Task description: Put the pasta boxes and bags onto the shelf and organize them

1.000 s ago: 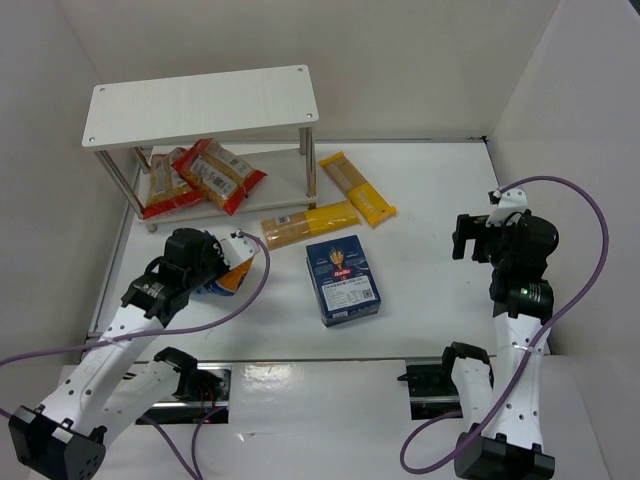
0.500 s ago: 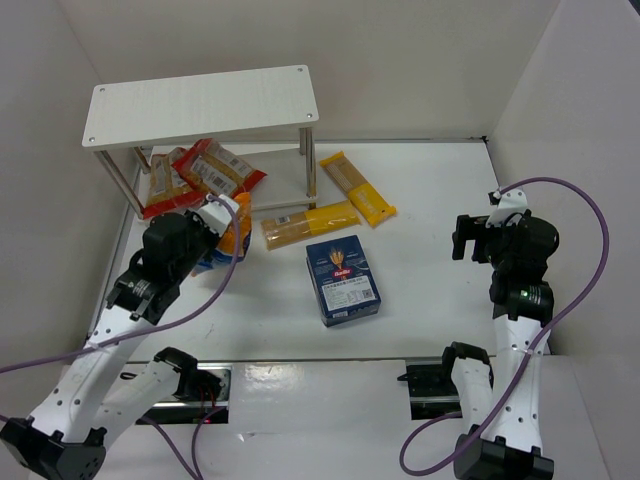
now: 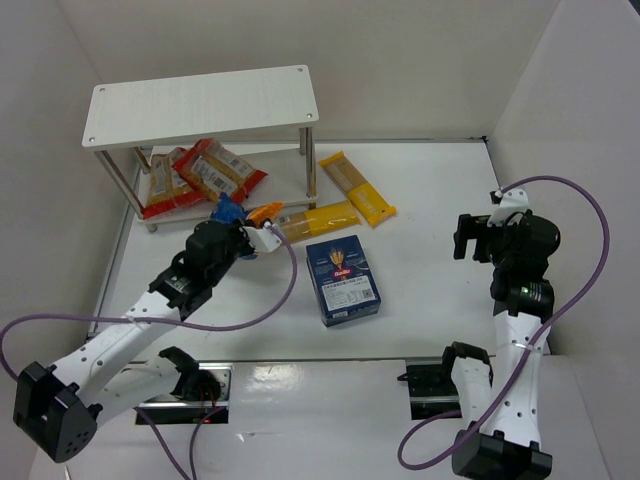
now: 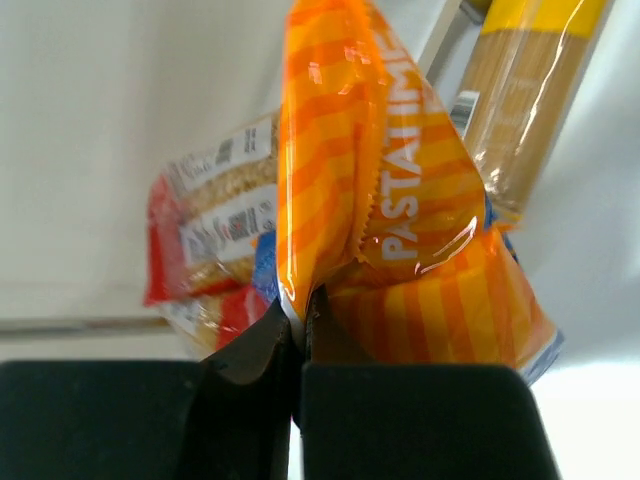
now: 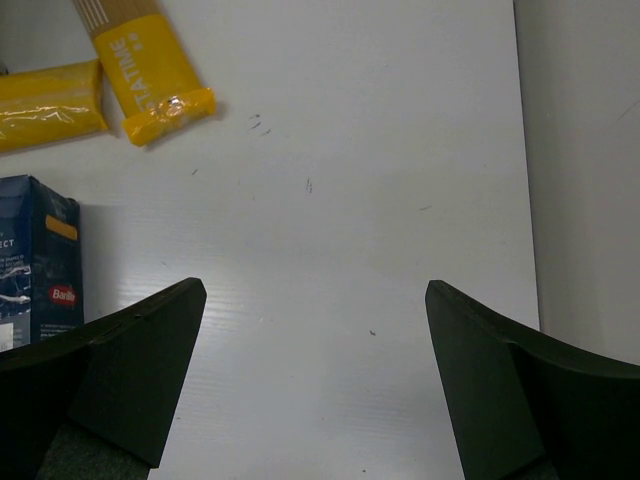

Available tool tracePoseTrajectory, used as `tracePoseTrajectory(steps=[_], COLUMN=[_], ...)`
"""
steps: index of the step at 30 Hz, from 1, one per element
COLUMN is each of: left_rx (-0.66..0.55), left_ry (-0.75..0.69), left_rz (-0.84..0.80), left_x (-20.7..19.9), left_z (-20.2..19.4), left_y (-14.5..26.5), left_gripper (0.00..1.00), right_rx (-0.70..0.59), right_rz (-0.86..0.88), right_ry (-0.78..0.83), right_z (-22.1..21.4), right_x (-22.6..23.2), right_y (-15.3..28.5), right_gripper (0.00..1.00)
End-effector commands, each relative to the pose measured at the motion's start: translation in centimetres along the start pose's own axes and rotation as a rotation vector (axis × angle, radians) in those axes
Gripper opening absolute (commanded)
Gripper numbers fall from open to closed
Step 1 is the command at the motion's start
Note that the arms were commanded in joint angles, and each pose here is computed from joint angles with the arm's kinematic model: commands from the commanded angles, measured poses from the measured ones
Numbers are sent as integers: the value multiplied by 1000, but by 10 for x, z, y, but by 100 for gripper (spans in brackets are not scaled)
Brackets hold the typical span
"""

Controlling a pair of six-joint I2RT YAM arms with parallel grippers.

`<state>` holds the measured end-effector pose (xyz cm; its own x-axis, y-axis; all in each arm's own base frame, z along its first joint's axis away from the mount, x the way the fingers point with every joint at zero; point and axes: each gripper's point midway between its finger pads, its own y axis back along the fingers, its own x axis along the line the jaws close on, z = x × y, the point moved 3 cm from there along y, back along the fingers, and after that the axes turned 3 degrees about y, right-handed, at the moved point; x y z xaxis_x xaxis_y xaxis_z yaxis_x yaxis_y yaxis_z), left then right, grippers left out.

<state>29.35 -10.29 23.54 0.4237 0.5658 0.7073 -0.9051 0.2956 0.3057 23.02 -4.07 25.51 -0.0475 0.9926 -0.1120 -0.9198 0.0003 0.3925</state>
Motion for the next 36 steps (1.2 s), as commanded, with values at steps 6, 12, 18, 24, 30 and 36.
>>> tracePoseTrajectory(steps=[6,12,18,24,30,36], left_rx=[-210,-245,-241,-246,-269,-267], left_ry=[-313,-449,-570,-611,-653,-705], left_rz=[410,442,529,603,633,673], left_x=[53,34,42,55,57,70], left_z=[72,84,91,107,114,117], left_y=[20,33,37,39,25,15], left_gripper=[0,0,0,0,0,0], right_rx=[5,16,7,17,17,25], right_rz=[-23,-39,-41,-47,-47,-45], right_ry=[-2,-13,-10,-16,-16,-19], right_z=[-2,-4,-1,-3,-3,-4], right_x=[-11,-16,-17,-19,-19,-20], right_y=[-9,-10,-9,-11,-11,-12], right_gripper=[99,99,99,99,99,99])
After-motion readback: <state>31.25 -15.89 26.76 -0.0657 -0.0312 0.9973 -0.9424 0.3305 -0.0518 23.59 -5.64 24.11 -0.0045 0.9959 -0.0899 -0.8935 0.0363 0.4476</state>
